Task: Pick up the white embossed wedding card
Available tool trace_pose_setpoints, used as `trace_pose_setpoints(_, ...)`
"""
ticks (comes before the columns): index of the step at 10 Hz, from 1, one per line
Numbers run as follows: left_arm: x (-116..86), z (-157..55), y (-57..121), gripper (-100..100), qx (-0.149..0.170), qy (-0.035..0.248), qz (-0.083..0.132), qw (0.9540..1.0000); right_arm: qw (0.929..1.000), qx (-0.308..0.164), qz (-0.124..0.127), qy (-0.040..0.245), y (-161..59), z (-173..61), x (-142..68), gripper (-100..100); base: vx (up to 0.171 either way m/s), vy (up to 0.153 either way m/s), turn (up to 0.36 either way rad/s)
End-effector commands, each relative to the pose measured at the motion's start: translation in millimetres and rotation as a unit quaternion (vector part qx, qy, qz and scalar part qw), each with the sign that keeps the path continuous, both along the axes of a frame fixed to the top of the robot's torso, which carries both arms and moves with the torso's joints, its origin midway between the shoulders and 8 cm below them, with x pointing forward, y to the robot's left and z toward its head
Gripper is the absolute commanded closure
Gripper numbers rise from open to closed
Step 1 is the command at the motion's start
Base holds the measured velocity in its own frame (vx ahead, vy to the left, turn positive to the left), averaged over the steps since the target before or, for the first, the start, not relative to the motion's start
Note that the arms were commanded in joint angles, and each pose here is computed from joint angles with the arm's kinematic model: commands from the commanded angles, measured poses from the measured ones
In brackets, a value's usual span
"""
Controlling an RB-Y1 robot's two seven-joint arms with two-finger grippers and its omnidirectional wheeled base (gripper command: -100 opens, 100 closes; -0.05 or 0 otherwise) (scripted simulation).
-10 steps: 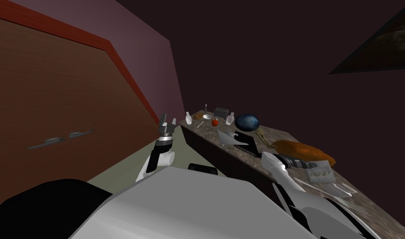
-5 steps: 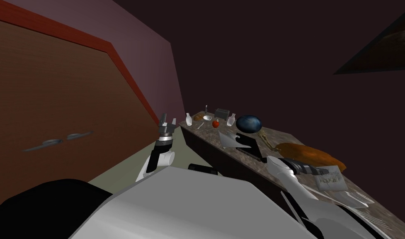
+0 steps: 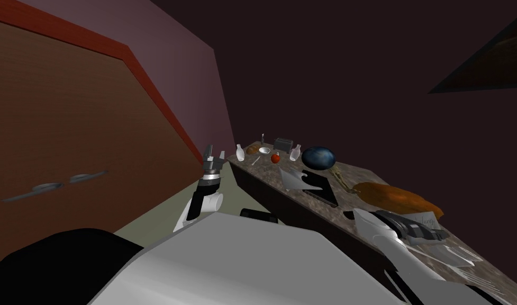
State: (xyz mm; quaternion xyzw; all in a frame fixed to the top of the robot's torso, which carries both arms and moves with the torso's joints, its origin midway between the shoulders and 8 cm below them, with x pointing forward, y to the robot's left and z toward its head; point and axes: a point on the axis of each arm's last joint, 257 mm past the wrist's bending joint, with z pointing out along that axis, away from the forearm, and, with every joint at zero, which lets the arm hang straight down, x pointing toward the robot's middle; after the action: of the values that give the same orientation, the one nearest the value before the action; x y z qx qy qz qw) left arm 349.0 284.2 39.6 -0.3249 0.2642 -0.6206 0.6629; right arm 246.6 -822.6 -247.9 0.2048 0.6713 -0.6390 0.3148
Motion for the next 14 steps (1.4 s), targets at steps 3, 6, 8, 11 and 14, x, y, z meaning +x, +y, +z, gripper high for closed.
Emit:
trace_pose_setpoints(3,0,0,0.0,0,0.0,0.0,0.0,1.0,1.0,0.002,-0.002,0.0,-4,-4,-10,-100,0.016,0.021,-0.058)
trace_pose_setpoints(6,0,0,0.0,0,0.0,0.0,0.0,1.0,1.0,0.002,-0.002,0.0,-4,-4,-10,-100,-0.007,-0.008,0.034)
trace_pose_setpoints(8,0,0,0.0,0,0.0,0.0,0.0,1.0,1.0,0.002,-0.002,0.0,-4,-4,-10,-100,0.002,0.002,-0.007)
trace_pose_setpoints(11,0,0,-0.1,0,0.0,0.0,0.0,1.0,0.9998,0.003,-0.019,0.001,-14,-3,-28,-100,-0.025,-0.025,0.116)
trace_pose_setpoints(14,0,0,0.0,0,0.0,0.0,0.0,1.0,0.9995,0.002,-0.031,0.002,-20,-2,-38,-100,-0.031,-0.035,0.106)
